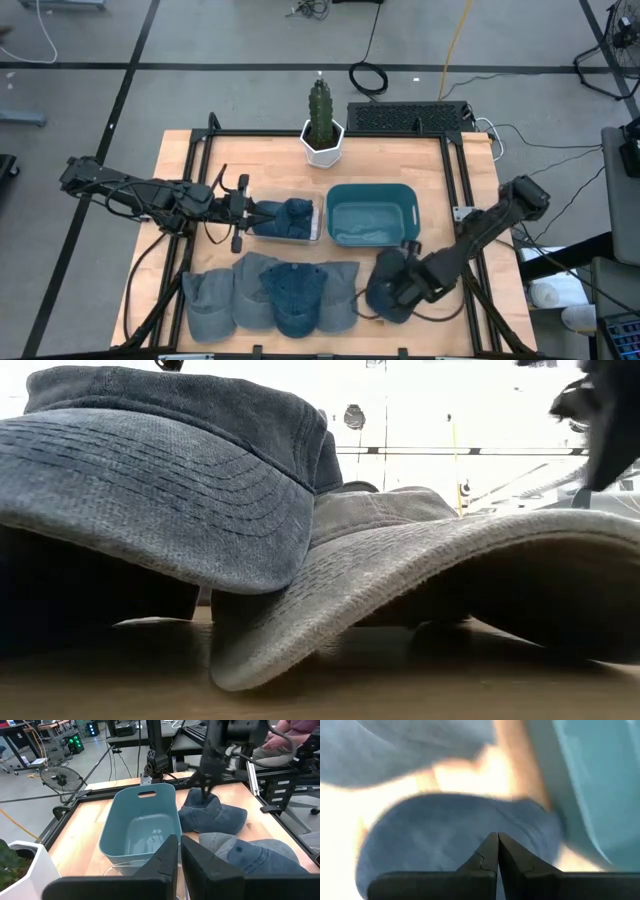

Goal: Pick & Place hat
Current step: Put the right blue cap into the transparent bin

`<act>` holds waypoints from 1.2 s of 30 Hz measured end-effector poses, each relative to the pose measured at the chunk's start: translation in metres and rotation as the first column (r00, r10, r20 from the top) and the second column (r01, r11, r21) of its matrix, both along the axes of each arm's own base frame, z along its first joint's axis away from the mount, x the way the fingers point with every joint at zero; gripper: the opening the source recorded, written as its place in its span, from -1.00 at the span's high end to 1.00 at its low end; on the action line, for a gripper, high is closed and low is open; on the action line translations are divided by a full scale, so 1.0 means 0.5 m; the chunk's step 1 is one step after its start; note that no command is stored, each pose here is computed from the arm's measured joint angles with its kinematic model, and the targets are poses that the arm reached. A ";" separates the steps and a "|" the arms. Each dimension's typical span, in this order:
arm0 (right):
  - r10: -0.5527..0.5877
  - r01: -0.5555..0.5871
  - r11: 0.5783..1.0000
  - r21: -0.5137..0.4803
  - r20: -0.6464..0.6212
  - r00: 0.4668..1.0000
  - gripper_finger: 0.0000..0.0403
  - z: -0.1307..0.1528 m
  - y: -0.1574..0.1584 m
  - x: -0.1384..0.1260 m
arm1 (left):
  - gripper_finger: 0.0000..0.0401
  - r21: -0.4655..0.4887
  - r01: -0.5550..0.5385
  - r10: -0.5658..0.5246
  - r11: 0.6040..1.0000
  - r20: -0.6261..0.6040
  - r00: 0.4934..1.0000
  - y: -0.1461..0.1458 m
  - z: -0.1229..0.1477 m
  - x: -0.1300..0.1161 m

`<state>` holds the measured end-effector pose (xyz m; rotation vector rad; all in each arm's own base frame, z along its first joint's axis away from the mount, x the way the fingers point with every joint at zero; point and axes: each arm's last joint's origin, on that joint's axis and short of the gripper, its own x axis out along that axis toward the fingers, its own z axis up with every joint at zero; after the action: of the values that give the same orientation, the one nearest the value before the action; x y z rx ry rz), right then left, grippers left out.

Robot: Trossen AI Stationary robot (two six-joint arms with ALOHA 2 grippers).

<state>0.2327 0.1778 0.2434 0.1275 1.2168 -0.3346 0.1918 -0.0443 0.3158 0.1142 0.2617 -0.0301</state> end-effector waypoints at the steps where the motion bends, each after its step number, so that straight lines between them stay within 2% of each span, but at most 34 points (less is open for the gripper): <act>1: -0.027 0.026 0.999 -0.036 -0.035 0.999 1.00 0.000 -0.004 -0.014 | 0.85 0.000 0.000 0.000 1.000 0.000 1.000 0.000 0.000 0.000; 4: -0.131 0.111 0.982 -0.152 -0.129 0.983 1.00 -0.015 -0.019 -0.053 | 0.85 0.000 0.000 0.000 1.000 0.000 1.000 0.000 0.000 0.000; 9: -0.206 0.168 0.968 -0.185 -0.211 0.955 1.00 -0.077 -0.034 -0.085 | 0.85 0.000 0.000 0.000 1.000 0.000 1.000 0.000 0.000 0.000; 15: -0.200 0.233 0.972 0.036 -0.400 0.894 1.00 -0.136 -0.028 -0.101 | 0.85 0.000 0.000 0.000 1.000 0.000 1.000 0.000 0.000 0.000; 18: -0.137 0.221 0.960 0.172 -0.402 0.906 1.00 -0.142 -0.008 -0.093 | 0.85 0.000 0.000 0.000 1.000 0.000 1.000 0.000 0.000 0.000; 21: -0.058 0.171 0.931 0.321 -0.333 0.941 1.00 -0.138 0.014 -0.073 | 0.85 0.000 0.000 0.000 1.000 0.000 1.000 0.000 0.000 0.000; 24: 0.021 0.086 0.871 0.484 -0.211 0.977 1.00 -0.121 0.036 -0.051 | 0.85 0.000 0.000 0.000 1.000 0.000 1.000 0.000 0.000 0.000; 27: 0.082 -0.033 0.809 0.586 -0.056 0.995 1.00 -0.094 0.053 -0.037 | 0.85 0.000 0.000 0.000 1.000 0.000 1.000 0.000 0.000 0.000; 30: 0.143 -0.171 0.746 0.644 0.096 0.985 1.00 -0.061 0.068 -0.034 | 0.85 0.000 0.000 0.000 1.000 0.000 1.000 0.000 0.000 0.000; 34: 0.246 -0.378 0.659 0.651 0.288 0.926 1.00 -0.019 0.091 -0.046 | 0.85 0.000 0.000 0.000 1.000 0.000 1.000 0.000 0.000 0.000; 36: 0.279 -0.433 0.644 0.631 0.333 0.901 1.00 -0.008 0.102 -0.061 | 0.85 0.000 0.000 0.000 1.000 0.000 1.000 0.000 0.000 0.000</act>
<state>0.2021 0.2286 0.2393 0.5538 1.0734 0.5083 0.1918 -0.0443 0.3157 0.1146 0.2621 -0.0302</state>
